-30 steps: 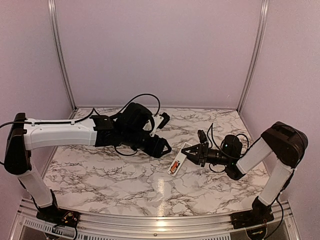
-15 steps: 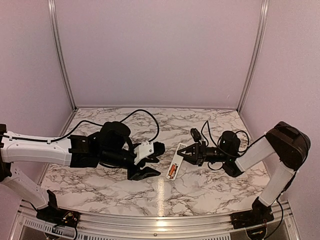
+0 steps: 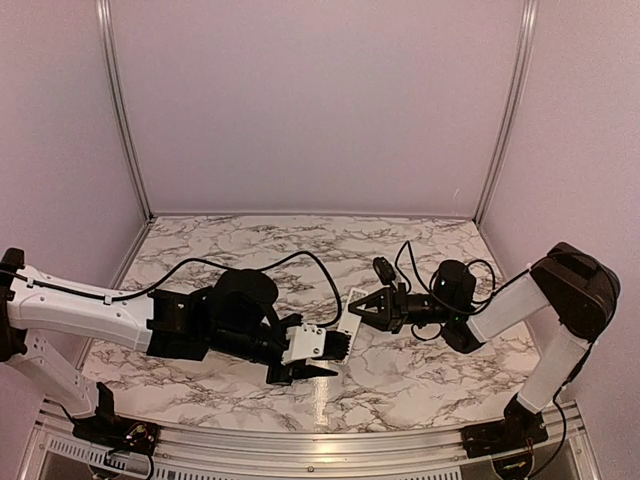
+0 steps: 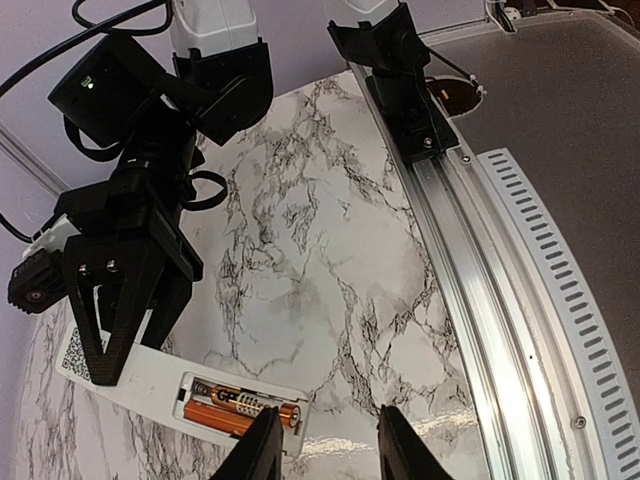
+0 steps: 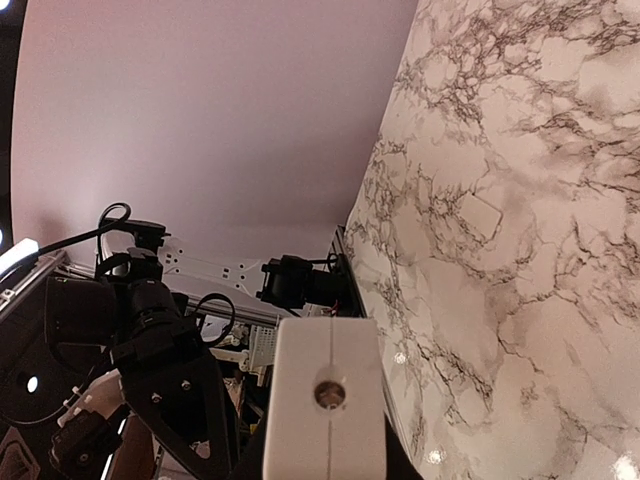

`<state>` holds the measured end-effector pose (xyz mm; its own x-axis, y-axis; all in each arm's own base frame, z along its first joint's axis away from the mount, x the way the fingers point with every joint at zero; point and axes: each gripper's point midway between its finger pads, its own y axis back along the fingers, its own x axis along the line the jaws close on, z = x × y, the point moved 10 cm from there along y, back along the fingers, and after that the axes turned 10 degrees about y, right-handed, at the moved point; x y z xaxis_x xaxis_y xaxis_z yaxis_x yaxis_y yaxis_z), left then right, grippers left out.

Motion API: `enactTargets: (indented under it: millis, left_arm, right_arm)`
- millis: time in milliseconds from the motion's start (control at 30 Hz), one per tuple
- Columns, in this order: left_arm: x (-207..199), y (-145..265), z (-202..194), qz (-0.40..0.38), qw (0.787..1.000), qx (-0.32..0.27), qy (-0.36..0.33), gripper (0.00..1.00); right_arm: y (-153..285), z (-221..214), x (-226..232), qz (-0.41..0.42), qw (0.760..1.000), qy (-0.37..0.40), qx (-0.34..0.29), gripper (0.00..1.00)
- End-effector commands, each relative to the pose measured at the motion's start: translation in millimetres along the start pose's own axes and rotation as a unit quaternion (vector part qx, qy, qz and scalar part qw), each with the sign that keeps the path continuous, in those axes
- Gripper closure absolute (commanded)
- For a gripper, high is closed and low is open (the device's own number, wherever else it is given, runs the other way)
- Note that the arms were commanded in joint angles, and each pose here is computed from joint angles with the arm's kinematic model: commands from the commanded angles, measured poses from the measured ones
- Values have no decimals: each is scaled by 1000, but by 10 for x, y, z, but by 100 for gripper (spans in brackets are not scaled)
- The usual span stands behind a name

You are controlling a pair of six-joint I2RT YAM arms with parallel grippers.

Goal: Load the batteries into the remote control
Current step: Load the battery into the battery compartment.

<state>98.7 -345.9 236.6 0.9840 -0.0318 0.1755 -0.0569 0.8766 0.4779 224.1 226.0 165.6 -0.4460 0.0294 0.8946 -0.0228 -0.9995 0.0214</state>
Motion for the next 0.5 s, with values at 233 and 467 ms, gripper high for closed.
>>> enactTargets:
  millis: [233,467]
  left_arm:
    - [33,-117,54,19,999,4,-30,69]
    - [28,-164,12,20,999,18,-36,71]
  right_arm:
    - [-89,21,110,22,1000,17,10,100]
    - [-136,-16,112,28,999,15,14,100]
